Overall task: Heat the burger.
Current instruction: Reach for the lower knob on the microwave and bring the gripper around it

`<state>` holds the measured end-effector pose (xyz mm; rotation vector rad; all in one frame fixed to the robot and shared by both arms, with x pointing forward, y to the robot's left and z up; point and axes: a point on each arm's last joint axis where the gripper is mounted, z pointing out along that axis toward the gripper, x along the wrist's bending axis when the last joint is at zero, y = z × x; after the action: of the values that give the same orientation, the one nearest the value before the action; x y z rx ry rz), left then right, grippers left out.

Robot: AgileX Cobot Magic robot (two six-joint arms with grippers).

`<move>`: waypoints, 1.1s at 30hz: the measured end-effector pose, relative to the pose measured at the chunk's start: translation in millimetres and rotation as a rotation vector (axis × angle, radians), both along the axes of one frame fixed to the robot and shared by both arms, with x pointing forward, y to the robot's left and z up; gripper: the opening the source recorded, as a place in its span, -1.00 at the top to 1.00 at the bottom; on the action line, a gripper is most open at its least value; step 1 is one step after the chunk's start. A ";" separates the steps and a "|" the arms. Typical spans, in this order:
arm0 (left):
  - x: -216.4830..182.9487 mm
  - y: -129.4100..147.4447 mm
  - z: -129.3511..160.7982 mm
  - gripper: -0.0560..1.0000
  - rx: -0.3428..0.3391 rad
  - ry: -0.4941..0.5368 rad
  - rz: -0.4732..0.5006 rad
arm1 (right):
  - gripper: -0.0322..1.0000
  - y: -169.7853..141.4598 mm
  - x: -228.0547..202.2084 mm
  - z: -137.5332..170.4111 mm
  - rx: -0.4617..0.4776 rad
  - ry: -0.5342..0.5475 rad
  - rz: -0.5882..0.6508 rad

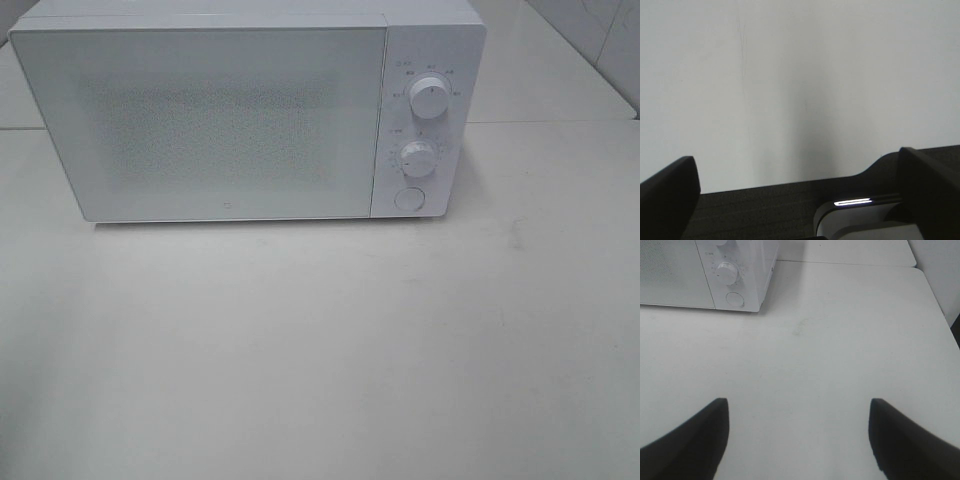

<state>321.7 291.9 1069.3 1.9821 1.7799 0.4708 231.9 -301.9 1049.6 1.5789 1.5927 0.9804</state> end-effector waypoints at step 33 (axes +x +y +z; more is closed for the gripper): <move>-92.9 -2.2 -12.6 -0.98 -0.090 -0.543 -0.018 | -0.52 0.0 0.0 0.0 0.000 0.000 0.000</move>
<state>228.8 289.6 1056.7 1.6059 1.4106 0.8171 231.9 -301.9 1049.6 1.5789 1.5927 0.9804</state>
